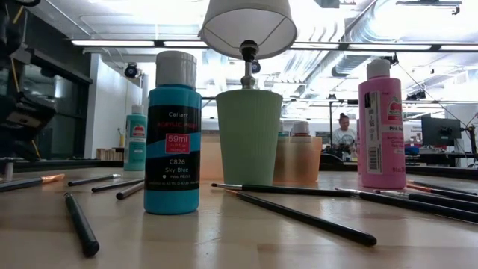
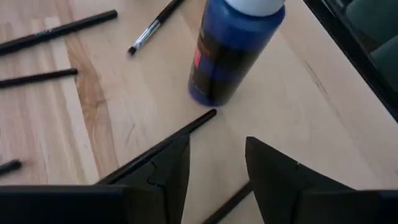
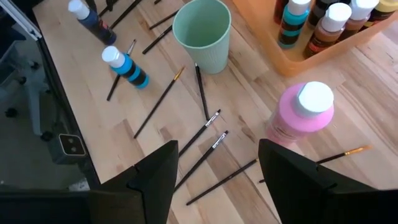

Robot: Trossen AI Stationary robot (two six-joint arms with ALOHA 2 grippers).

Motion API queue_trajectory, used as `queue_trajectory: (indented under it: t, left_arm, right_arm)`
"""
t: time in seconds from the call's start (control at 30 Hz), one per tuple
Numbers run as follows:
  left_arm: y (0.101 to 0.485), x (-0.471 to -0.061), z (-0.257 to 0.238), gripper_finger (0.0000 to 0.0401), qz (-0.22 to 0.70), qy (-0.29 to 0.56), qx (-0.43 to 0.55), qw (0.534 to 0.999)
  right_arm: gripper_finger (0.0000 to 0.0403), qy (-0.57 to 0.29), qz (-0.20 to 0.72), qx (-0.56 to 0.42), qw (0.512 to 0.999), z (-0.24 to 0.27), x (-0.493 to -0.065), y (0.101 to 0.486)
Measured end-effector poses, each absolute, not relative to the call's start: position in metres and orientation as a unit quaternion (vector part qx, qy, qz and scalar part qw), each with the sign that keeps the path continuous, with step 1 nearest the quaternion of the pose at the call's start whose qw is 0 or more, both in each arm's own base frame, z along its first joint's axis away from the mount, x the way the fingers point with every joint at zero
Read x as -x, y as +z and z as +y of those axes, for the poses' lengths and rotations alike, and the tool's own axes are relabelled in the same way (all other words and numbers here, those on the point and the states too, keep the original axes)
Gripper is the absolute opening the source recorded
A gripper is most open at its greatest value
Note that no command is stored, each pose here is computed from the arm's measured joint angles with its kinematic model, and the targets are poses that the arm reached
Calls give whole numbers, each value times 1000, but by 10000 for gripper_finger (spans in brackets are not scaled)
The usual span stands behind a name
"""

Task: Pick & Place Paint Supplies
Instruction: Put the small dark blue paint bottle into the orange bin

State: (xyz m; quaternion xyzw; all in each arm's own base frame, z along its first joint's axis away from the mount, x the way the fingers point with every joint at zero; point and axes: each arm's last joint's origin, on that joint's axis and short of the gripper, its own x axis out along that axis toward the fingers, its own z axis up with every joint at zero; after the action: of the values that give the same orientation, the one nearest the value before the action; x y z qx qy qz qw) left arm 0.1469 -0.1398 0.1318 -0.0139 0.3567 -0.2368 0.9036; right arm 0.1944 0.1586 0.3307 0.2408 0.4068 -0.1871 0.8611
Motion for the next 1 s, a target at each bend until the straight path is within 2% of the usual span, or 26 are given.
queue_trajectory:
  t: [0.1,0.33,0.43,0.73,1.0]
  left_arm:
    - [129,-149,-141,181,358,-235,17,904]
    - [125,-152,-145,295,341,-242,-11,908]
    - [127,-154,-145,323,322,-256,-38,911]
    - [126,-161,-145,331,288,-253,-75,921]
    - [115,-173,-155,331,251,-257,-46,932]
  right_arm:
    - [216,-187,407,-241,861,159,-194,331]
    - [216,-190,406,-242,860,158,-194,331]
    - [216,-190,407,-243,860,158,-194,331]
    - [216,-194,405,-245,859,157,-195,331]
    - [216,-195,405,-246,859,156,-196,331]
